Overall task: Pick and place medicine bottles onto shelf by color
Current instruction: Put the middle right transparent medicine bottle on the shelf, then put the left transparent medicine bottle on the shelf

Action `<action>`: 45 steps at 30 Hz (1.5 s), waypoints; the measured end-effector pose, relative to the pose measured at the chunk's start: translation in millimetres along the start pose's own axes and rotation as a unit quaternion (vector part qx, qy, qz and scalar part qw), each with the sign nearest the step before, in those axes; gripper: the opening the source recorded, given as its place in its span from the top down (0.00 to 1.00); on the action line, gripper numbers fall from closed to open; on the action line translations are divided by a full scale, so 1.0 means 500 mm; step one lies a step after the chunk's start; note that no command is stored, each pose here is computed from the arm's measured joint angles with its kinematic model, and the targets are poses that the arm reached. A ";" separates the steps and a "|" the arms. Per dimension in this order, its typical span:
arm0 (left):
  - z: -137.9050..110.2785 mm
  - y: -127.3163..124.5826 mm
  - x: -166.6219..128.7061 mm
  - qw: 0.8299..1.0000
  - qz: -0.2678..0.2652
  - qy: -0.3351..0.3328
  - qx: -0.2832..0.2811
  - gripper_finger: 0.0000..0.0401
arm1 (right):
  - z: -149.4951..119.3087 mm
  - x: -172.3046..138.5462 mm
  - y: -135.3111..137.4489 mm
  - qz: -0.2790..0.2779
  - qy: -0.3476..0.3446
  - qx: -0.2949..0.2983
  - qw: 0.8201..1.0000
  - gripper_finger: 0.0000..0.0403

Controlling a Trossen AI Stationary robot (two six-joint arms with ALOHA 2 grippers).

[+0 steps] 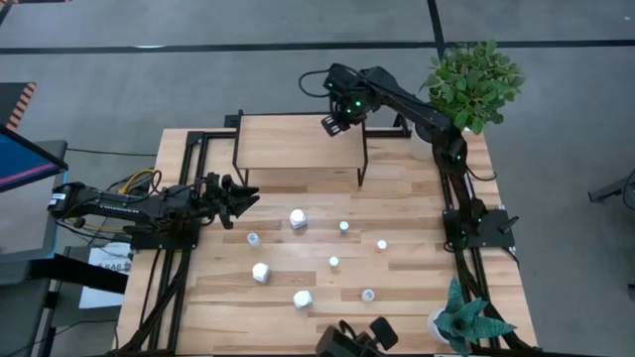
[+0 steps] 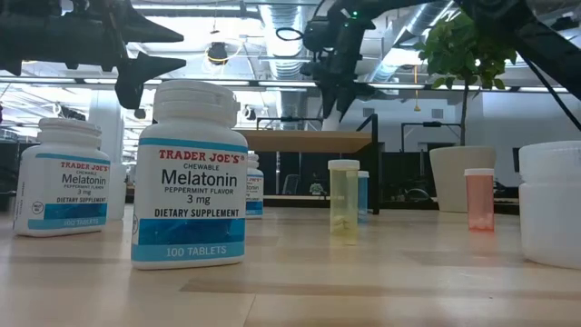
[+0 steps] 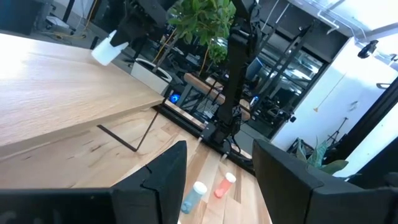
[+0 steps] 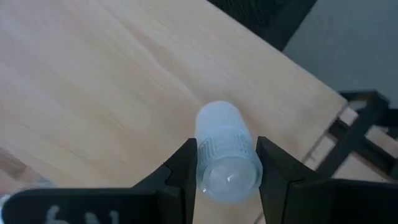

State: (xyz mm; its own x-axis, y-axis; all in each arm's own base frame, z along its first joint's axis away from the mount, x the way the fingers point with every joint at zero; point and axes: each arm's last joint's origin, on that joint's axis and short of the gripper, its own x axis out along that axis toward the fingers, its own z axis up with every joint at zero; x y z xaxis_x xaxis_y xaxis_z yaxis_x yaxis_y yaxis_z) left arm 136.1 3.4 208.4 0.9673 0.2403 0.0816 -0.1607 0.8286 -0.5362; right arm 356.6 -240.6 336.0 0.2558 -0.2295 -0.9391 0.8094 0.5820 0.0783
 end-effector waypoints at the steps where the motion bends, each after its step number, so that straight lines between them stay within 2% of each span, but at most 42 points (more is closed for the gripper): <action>1: 0.000 0.000 0.000 1.000 0.000 0.000 0.000 0.57 | -0.002 0.000 -0.001 -0.002 0.005 -0.001 1.000 0.69; 5: 0.000 0.000 0.000 1.000 0.000 0.000 0.000 0.57 | -0.004 0.000 -0.001 -0.005 0.009 -0.002 1.000 0.67; 12: 0.000 0.000 0.000 1.000 0.000 0.000 0.000 0.57 | -0.007 0.000 -0.002 -0.008 0.016 -0.005 1.000 0.48; 16: 0.000 0.000 0.000 1.000 0.000 0.000 0.000 0.57 | -0.006 0.000 -0.002 -0.007 0.014 -0.005 1.000 0.42; 23: 0.000 0.000 0.000 1.000 0.000 0.000 0.000 0.57 | -0.001 -0.009 -0.003 -0.001 -0.003 -0.001 1.000 0.42; 29: 0.000 0.000 0.000 1.000 0.000 0.000 0.000 0.57 | -0.013 -0.085 -0.004 0.020 -0.054 0.004 0.998 0.44; 35: 0.000 0.000 0.000 1.000 0.000 0.000 0.000 0.57 | -0.085 -0.221 0.018 0.053 -0.093 -0.003 0.994 0.44; 40: 0.000 0.000 0.000 1.000 0.000 0.001 0.001 0.57 | -0.178 -0.306 0.068 0.084 -0.087 -0.066 0.990 0.44; 45: -0.001 0.000 0.000 1.000 0.001 0.002 0.001 0.57 | -0.263 -0.345 0.145 0.121 -0.076 -0.150 0.978 0.44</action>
State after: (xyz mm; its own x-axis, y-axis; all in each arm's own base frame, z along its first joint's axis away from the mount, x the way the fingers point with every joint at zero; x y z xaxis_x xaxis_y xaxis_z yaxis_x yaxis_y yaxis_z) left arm 136.2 3.3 207.9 0.9677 0.2400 0.0773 -0.1629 0.8292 -0.5347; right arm 301.8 -56.4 459.7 0.5147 -0.1576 -0.8427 0.5305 0.8307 0.1687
